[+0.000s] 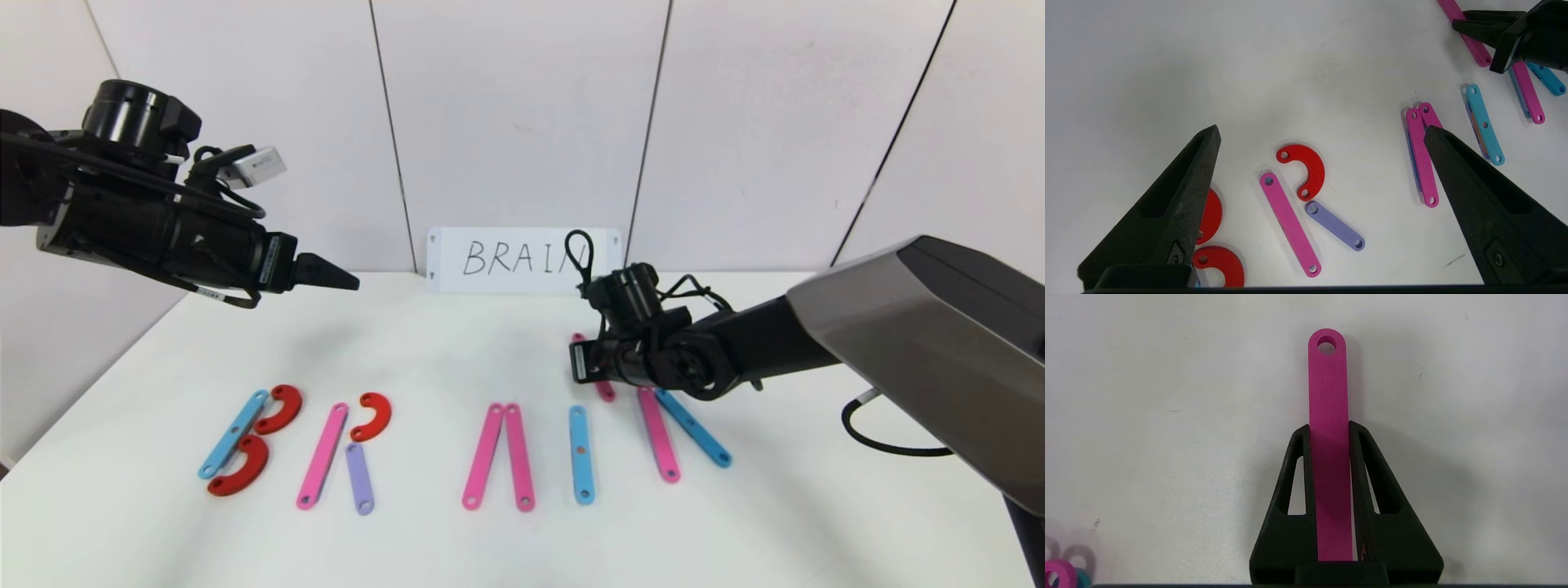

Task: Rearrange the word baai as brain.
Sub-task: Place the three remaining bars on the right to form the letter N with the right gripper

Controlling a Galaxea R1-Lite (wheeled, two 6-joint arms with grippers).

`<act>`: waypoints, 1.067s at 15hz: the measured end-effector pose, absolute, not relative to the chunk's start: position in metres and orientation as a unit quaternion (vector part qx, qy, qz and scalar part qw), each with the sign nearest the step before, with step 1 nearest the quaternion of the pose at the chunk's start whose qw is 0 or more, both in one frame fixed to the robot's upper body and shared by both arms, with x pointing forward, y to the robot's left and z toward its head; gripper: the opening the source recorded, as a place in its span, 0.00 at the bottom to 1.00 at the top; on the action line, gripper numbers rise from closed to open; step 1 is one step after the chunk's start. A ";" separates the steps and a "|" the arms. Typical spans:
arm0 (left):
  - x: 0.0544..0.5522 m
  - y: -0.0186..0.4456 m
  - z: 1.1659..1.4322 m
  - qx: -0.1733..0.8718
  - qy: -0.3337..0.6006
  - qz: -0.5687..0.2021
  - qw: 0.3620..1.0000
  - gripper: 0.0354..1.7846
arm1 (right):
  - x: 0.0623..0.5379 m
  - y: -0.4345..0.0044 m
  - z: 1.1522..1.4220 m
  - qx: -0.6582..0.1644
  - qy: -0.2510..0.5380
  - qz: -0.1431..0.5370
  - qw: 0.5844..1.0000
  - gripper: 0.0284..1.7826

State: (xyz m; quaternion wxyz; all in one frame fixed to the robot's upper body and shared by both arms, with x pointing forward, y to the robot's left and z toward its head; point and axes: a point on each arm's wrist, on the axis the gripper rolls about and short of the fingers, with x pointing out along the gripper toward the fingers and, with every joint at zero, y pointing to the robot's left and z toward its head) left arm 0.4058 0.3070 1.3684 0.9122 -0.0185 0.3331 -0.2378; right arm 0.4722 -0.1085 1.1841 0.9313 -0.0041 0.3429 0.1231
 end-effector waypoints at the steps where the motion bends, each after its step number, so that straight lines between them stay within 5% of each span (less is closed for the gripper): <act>1: 0.406 0.307 1.368 -0.019 0.333 -0.237 0.912 0.97 | 0.471 -0.110 1.189 -0.003 0.340 0.123 0.932 0.14; 8: 0.406 0.307 1.368 -0.018 0.334 -0.238 0.912 0.97 | 0.451 -0.149 1.241 0.024 0.355 0.061 0.932 0.14; 16: 0.406 0.306 1.367 -0.018 0.336 -0.239 0.911 0.97 | 0.415 -0.207 1.235 0.043 0.395 -0.014 0.918 0.14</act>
